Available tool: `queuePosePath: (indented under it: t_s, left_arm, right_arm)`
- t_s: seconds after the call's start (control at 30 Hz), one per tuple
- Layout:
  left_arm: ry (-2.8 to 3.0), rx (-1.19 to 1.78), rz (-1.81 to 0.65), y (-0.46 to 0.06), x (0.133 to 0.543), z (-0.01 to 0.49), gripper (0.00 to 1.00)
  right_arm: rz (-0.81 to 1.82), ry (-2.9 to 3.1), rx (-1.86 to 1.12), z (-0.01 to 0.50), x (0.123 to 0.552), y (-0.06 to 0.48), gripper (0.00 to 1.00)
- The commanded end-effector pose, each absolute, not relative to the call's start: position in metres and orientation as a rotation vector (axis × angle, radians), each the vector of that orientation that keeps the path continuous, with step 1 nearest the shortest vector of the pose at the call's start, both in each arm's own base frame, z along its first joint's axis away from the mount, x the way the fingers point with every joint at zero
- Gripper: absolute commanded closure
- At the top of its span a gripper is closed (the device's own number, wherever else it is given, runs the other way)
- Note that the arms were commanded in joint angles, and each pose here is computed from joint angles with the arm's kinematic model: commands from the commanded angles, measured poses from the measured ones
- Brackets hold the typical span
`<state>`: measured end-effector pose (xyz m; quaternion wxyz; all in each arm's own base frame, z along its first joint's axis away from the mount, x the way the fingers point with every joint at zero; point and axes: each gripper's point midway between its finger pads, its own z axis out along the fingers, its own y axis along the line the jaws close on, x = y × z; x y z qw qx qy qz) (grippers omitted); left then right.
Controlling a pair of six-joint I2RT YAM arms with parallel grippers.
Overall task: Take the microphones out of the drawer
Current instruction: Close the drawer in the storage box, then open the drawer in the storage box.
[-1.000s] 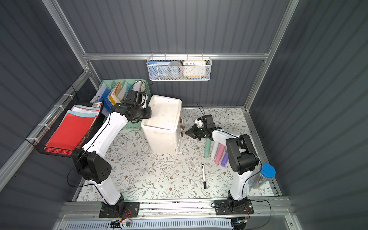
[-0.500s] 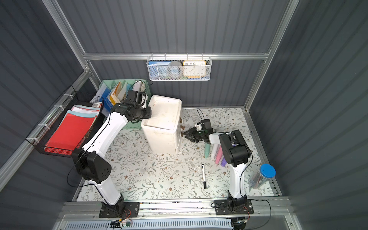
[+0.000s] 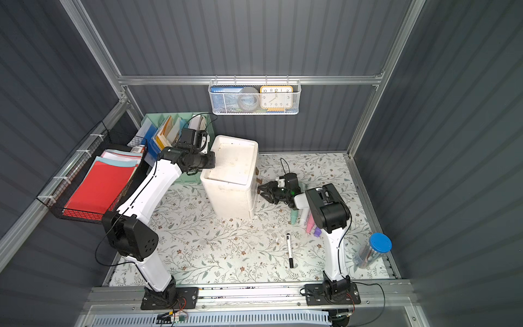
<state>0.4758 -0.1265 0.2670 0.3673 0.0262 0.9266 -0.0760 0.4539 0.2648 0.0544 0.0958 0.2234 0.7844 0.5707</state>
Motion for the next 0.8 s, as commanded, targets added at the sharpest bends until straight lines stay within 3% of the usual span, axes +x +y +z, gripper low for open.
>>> queuePosePath:
  t_s: [0.0,0.13,0.27,0.4,0.57,0.77]
  left_arm:
    - [2.343,0.036,-0.49,-0.166,0.473,0.279,0.99]
    - [2.343,0.033,-0.487,-0.165,0.471,0.279,0.99]
    - [2.345,0.03,-0.487,-0.165,0.471,0.278,0.99]
    - [2.349,0.027,-0.489,-0.166,0.472,0.276,0.98]
    - [2.349,0.027,-0.491,-0.166,0.473,0.276,0.99]
    - [2.35,0.029,-0.488,-0.166,0.473,0.275,0.99]
  right_arm:
    - [1.743,2.27,0.682,0.057,0.459,0.27,0.52]
    - [1.774,2.251,0.692,0.056,0.461,0.274,0.56]
    - [1.784,2.248,0.705,0.055,0.461,0.277,0.72]
    - [1.807,2.239,0.704,0.057,0.461,0.283,0.8]
    - [1.803,2.238,0.699,0.06,0.461,0.285,1.0]
    - [1.787,2.241,0.684,0.063,0.461,0.284,1.0]
